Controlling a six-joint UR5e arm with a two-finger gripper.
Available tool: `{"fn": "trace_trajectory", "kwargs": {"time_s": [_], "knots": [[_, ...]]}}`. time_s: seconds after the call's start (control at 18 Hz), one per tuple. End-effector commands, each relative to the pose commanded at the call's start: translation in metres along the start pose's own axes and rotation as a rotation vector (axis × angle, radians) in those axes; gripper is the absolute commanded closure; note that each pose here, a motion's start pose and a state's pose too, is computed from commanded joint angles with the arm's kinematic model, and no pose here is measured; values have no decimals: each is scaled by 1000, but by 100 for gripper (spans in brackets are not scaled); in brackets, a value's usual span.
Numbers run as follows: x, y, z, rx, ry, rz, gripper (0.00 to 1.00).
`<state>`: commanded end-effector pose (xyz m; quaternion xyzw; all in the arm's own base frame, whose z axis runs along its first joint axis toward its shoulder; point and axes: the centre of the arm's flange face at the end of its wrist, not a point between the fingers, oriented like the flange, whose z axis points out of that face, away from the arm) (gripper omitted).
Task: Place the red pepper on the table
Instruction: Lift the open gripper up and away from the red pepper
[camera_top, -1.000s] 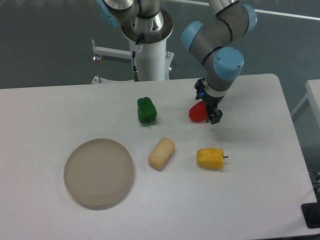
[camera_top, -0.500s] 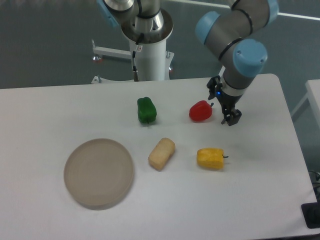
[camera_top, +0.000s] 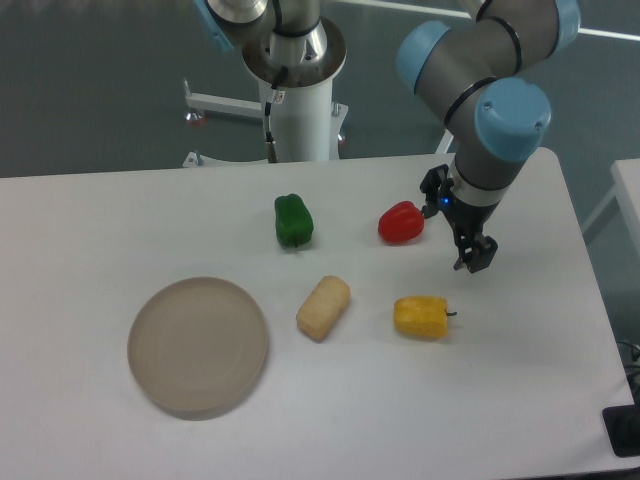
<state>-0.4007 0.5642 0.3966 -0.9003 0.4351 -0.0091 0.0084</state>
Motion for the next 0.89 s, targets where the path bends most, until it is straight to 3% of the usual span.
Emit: {"fn": "trace_trajectory", "kwargs": {"time_s": [0.39, 0.89], "knots": [[-1, -10, 9, 0, 2, -57, 0], [-1, -15, 11, 1, -1, -52, 0]]}}
